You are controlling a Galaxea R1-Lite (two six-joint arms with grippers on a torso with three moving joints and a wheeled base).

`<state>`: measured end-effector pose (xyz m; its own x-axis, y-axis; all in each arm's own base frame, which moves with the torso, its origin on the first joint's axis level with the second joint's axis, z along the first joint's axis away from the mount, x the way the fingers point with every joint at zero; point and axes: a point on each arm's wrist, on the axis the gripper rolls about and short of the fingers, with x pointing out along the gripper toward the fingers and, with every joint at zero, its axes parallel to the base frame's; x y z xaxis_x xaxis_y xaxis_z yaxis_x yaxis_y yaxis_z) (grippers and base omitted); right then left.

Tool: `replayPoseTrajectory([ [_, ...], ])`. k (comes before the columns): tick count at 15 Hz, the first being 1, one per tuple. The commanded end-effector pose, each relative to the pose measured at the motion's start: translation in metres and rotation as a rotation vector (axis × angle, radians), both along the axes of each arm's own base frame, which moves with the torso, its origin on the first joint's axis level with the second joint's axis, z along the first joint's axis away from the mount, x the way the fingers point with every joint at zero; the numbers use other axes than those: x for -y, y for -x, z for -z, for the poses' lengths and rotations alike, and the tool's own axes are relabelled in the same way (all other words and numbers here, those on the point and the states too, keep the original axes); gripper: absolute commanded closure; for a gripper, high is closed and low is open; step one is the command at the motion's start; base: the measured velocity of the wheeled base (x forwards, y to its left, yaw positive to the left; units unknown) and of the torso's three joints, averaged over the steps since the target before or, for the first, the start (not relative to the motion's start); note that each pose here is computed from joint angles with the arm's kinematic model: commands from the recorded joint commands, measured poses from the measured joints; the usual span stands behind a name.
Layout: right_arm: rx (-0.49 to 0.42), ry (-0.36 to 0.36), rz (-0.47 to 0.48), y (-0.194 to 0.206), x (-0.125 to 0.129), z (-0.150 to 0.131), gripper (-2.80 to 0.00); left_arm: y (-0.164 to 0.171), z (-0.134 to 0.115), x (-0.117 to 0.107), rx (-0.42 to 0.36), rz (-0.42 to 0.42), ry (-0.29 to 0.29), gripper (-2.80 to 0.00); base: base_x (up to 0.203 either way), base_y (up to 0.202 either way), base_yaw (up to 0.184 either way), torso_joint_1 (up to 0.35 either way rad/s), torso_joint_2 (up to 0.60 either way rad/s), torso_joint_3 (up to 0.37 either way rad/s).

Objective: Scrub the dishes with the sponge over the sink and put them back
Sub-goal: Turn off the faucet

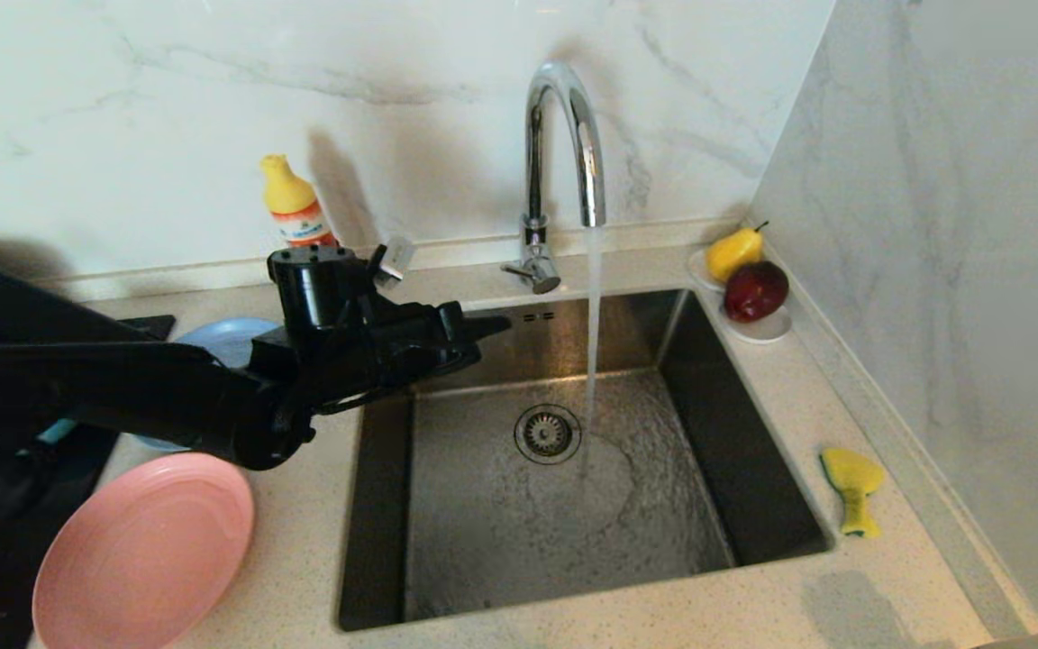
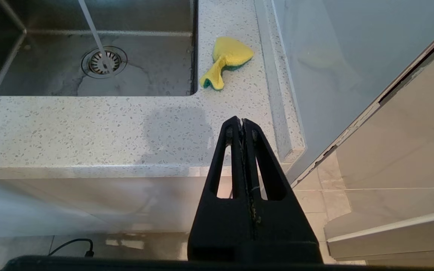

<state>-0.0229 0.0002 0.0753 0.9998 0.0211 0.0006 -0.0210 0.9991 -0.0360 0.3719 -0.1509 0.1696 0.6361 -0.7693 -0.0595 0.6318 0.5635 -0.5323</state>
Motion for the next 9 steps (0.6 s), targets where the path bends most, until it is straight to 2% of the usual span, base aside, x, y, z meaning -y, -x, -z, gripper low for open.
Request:
replayPoseTrajectory([
  [1, -0.001, 0.001, 0.000, 0.000, 0.000, 0.000, 0.00, -0.010, 0.018, 0.004, -0.014, 0.003, 0.005, 0.00, 0.000, 0.000, 0.000, 0.000, 0.00, 0.000],
  [3, -0.001, 0.001, 0.000, 0.000, 0.000, 0.000, 0.00, -0.018, 0.023, 0.007, 0.013, -0.019, 0.017, 0.00, 0.000, 0.000, 0.000, 0.000, 0.00, 0.000],
  [6, -0.001, 0.001, 0.000, 0.000, 0.000, 0.000, 0.00, -0.035, 0.025, 0.012, 0.056, -0.096, 0.041, 0.00, 0.000, 0.000, 0.000, 0.000, 0.00, 0.000],
  [9, -0.001, 0.001, 0.000, 0.000, 0.000, 0.000, 0.00, -0.048, 0.014, 0.016, 0.079, -0.140, 0.099, 0.00, 0.000, 0.000, 0.000, 0.000, 0.00, 0.000],
])
